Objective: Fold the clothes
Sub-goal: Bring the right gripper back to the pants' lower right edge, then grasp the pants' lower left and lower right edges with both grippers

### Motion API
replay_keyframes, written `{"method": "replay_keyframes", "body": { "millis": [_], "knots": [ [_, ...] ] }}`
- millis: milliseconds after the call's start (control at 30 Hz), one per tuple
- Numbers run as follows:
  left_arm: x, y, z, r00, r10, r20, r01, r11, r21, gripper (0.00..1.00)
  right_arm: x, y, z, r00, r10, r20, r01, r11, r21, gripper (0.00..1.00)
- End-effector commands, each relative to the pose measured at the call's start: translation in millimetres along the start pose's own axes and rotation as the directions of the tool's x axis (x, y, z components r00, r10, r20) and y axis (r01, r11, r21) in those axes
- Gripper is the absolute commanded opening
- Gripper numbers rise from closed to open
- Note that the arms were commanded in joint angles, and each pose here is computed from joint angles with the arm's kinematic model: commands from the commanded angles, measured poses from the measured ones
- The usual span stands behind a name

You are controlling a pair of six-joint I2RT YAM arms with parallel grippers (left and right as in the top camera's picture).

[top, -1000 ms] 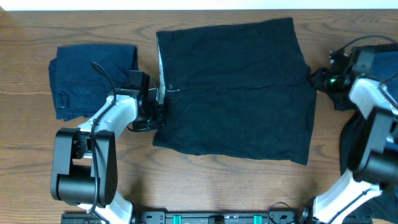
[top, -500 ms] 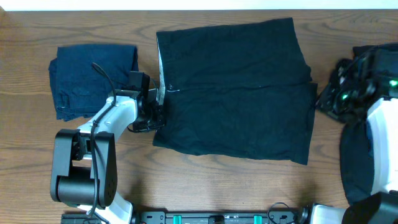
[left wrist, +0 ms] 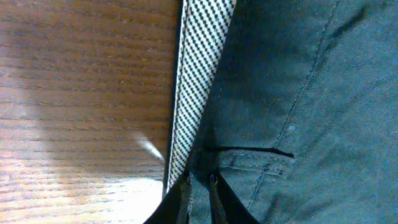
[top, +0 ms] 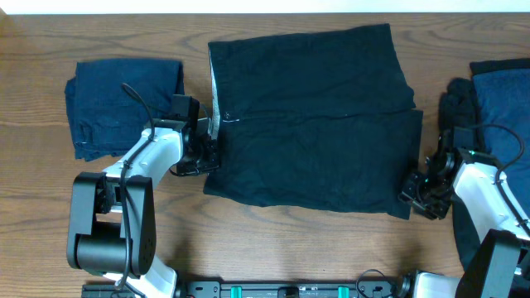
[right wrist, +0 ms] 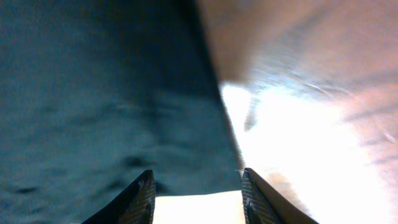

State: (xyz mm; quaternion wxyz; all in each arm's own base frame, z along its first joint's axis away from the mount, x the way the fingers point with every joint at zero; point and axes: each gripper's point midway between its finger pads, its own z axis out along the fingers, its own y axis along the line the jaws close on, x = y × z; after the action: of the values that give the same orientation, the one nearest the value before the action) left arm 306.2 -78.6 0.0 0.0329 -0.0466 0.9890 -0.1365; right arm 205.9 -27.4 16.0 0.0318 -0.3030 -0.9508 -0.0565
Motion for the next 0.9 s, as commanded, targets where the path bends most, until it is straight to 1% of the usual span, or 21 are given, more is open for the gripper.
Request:
{"method": "replay_keyframes", "body": {
  "millis": [0, 200, 333, 400, 500, 600, 667, 867],
  "knots": [
    [3.8, 3.8, -1.4, 1.0, 0.003, -0.002, -0.003, 1.0, -0.01, 0.14, -1.1, -20.8, 4.7, 0.999, 0.041, 0.035, -0.045, 0.993, 0.114, 0.45],
    [3.1, 3.7, -1.4, 1.0, 0.003, 0.001, -0.003, 1.0, -0.01, 0.14, 3.1, -22.4, 20.2, 0.998, 0.041, 0.044, -0.045, 0.994, 0.098, 0.46],
    [3.1, 3.7, -1.4, 1.0, 0.003, 0.001, -0.003, 1.0, -0.01, 0.15, 3.8, -15.4, 30.0, 0.998, 0.038, 0.053, -0.041, 0.998, 0.045, 0.46],
    [3.0, 3.7, -1.4, 1.0, 0.004, 0.002, -0.004, 1.0, -0.01, 0.15, 5.2, -6.3, 31.2, 0.998, 0.036, 0.041, -0.036, 0.999, -0.007, 0.46],
    [2.1, 3.5, -1.4, 1.0, 0.005, 0.005, -0.004, 1.0, -0.009, 0.15, 5.9, -0.6, 31.0, 0.999, 0.021, 0.034, -0.02, 0.999, -0.039, 0.45],
    [2.3, 3.5, -1.4, 1.0, 0.004, 0.004, -0.004, 1.0, -0.009, 0.15, 7.3, -0.2, 29.9, 1.0, 0.005, 0.028, -0.004, 0.999, -0.041, 0.41],
    [2.2, 3.5, -1.4, 1.0, 0.004, 0.005, -0.004, 1.0, -0.009, 0.15, 8.2, 5.3, 26.6, 0.999, -0.034, 0.024, 0.036, 0.997, -0.069, 0.38],
    [2.2, 3.5, -1.4, 1.0, 0.004, 0.005, -0.004, 1.0, -0.009, 0.15, 5.5, 8.5, 9.0, 0.996, -0.035, 0.082, 0.042, 0.995, -0.091, 0.39]
  ]
}}
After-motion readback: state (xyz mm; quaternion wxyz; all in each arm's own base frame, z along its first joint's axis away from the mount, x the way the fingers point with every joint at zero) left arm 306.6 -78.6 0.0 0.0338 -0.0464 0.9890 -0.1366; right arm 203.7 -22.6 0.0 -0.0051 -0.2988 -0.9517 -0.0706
